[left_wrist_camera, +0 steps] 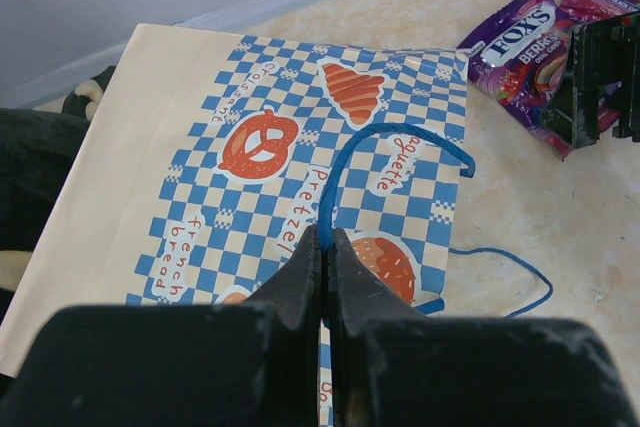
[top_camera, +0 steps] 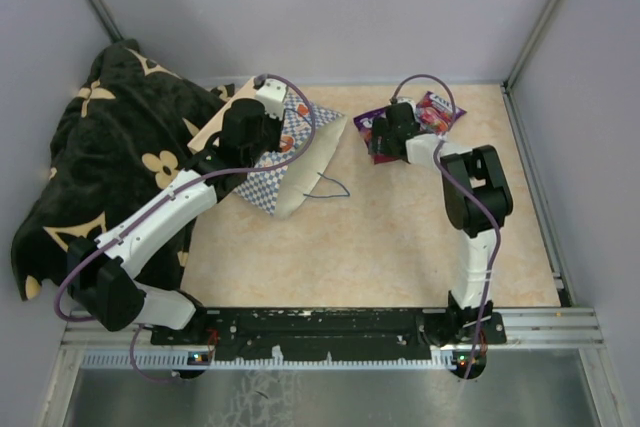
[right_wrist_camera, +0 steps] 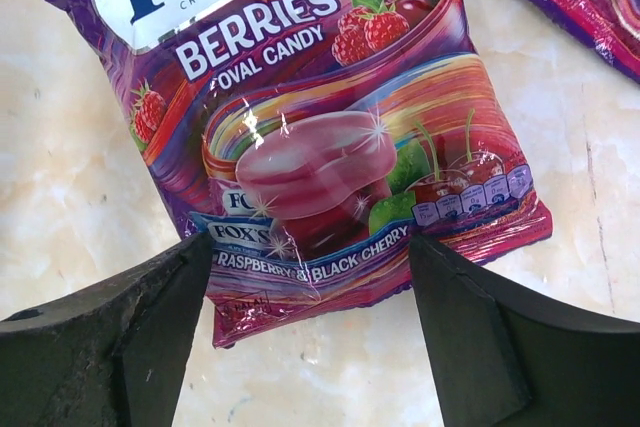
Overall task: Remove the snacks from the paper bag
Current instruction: Adjust the snack at the center of the board.
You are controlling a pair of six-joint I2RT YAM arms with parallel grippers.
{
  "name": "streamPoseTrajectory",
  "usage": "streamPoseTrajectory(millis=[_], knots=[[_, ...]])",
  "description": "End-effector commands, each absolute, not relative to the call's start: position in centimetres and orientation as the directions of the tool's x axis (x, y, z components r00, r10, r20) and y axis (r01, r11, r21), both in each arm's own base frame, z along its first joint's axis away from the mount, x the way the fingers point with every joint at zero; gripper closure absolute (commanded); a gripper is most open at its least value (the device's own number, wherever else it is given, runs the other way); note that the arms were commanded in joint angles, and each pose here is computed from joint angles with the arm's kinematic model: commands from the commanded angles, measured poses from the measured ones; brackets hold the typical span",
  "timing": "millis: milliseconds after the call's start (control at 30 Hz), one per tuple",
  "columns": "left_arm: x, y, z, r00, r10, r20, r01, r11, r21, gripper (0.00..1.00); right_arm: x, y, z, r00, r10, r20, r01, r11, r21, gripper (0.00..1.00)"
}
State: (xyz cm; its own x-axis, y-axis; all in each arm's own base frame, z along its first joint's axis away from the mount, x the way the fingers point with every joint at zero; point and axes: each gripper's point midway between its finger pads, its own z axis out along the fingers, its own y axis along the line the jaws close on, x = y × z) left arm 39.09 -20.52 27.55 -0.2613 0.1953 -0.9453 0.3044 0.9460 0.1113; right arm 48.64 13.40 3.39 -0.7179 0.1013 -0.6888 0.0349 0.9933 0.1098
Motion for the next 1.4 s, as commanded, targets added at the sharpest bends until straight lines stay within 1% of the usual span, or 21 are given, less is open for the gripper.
streamPoseTrajectory(millis=[0,67,233,467,567,667,733,767,867,933,967,1000,1100,1133,1167,1233,1367], knots=[[39.4,-19.7,29.4,-0.233,0.168,-0.958,0.265,0.959,0.103,0.98,50.1,14.3,2.5,-0.685,0.197,-0.701,0.125,0.98,0.153,0.19],[39.4,-19.6,29.4,-0.233,0.171,-0.957,0.26,0.96,0.108,0.98,50.8,14.2,2.5,-0.676,0.225,-0.701,0.169,0.974,0.15,0.19],[39.4,-19.4,29.5,-0.233,0.18,-0.956,0.252,0.96,0.119,0.97,53.4,14.6,2.7,-0.646,0.261,-0.717,0.205,0.965,0.166,0.19],[39.1,-18.6,30.1,-0.228,0.188,-0.955,0.23,0.964,0.135,0.97,56.0,13.7,4.4,-0.566,0.331,-0.756,0.292,0.937,0.191,0.19],[39.0,-18.5,30.4,-0.226,0.185,-0.956,0.229,0.964,0.133,0.97,56.1,13.3,4.7,-0.537,0.38,-0.753,0.333,0.916,0.225,0.19],[39.0,-18.6,30.7,-0.224,0.18,-0.958,0.231,0.964,0.128,0.96,55.7,13.7,5.1,-0.513,0.415,-0.752,0.336,0.903,0.269,0.19],[38.9,-18.6,30.7,-0.228,0.182,-0.956,0.233,0.964,0.128,0.97,55.1,14.1,6.6,-0.484,0.409,-0.774,0.32,0.906,0.278,0.18],[38.9,-18.6,30.7,-0.23,0.183,-0.956,0.233,0.964,0.128,0.97,54.8,14.0,8.4,-0.455,0.397,-0.797,0.311,0.909,0.276,0.16],[38.9,-18.4,31.0,-0.226,0.183,-0.957,0.227,0.965,0.131,0.97,54.3,13.6,12.3,-0.423,0.306,-0.853,0.224,0.947,0.229,0.08],[38.8,-18.4,31.1,-0.223,0.182,-0.958,0.229,0.965,0.13,0.97,54.5,13.9,14.7,-0.411,0.183,-0.893,0.1,0.983,0.155,0.01],[38.8,-18.4,31.1,-0.221,0.181,-0.958,0.229,0.965,0.13,0.96,54.9,14.3,15.5,-0.411,0.12,-0.904,0.031,0.993,0.117,0.01],[38.8,-18.4,31.2,-0.217,0.178,-0.96,0.229,0.965,0.128,0.96,55.1,14.4,15.2,-0.438,0.039,-0.898,-0.041,0.997,0.063,0.01],[38.9,-18.8,31.4,-0.207,0.17,-0.963,0.241,0.963,0.118,0.96,57.1,16.4,14.7,-0.498,-0.124,-0.858,-0.29,0.956,0.03,0.01],[38.9,-19.0,31.5,-0.205,0.167,-0.965,0.247,0.962,0.114,0.96,57.6,16.9,14.2,-0.514,-0.176,-0.84,-0.349,0.937,0.017,0.01],[39.0,-19.1,31.5,-0.205,0.166,-0.965,0.252,0.961,0.112,0.96,58.0,16.8,12.9,-0.539,-0.223,-0.812,-0.37,0.929,-0.01,0.01],[39.0,-19.2,31.6,-0.206,0.168,-0.964,0.255,0.96,0.113,0.96,59.2,15.6,11.4,-0.555,-0.264,-0.788,-0.335,0.939,-0.079,0.01],[38.9,-19.0,31.9,-0.199,0.169,-0.965,0.248,0.962,0.117,0.96,60.3,15.0,8.8,-0.552,-0.31,-0.774,-0.346,0.93,-0.125,0.01]])
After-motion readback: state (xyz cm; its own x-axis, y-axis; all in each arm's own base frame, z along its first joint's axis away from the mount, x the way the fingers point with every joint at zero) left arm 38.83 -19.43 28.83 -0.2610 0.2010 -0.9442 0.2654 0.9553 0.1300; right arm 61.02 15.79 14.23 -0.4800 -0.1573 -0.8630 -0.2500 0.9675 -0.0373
